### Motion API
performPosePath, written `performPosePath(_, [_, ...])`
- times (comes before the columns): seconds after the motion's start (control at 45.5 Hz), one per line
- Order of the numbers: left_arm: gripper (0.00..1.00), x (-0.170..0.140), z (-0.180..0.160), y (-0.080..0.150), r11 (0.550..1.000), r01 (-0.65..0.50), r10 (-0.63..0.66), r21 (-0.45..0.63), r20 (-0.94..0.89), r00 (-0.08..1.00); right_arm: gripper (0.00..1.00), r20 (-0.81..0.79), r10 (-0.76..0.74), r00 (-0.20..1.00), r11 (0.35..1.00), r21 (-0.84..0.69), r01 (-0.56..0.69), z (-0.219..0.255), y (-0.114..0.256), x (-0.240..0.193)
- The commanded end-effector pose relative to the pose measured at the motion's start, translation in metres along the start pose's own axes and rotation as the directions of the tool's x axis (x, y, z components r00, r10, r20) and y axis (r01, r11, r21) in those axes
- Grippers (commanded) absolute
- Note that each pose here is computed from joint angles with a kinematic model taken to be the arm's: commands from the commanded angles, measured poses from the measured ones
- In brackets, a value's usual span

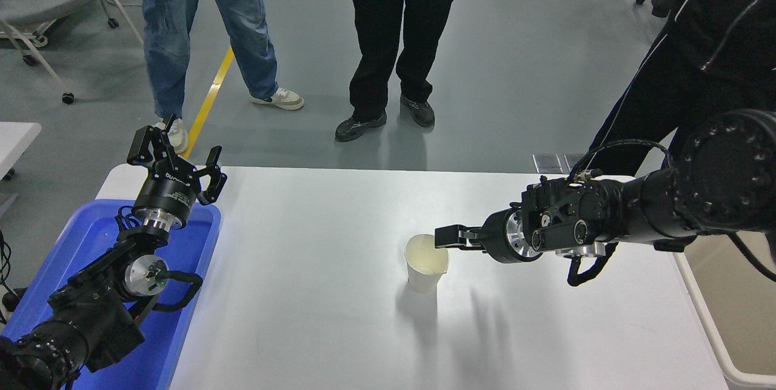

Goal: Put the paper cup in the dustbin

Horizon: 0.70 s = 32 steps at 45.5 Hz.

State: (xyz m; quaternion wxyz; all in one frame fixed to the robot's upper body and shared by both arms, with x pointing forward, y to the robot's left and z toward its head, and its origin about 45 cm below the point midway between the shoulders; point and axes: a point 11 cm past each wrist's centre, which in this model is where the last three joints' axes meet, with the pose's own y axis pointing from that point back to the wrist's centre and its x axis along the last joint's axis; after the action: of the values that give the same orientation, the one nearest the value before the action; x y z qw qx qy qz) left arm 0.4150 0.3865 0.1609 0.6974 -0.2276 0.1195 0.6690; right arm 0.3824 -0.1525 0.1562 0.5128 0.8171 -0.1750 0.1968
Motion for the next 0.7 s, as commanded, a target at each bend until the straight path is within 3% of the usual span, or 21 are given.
performPosePath(0.0, [1.0, 0.0, 0.0, 0.0, 1.0, 0.0, 0.0, 0.0, 0.0, 1.0, 0.99, 0.026, 0.009, 1.0, 1.0, 0.022, -0.009, -0.004, -0.005, -0.007])
performPosePath(0.681, [1.0, 0.0, 0.0, 0.0, 1.0, 0.0, 0.0, 0.0, 0.0, 1.0, 0.98, -0.011, 0.01, 1.0, 1.0, 0.01, -0.01, 0.013, -0.016, -0.023])
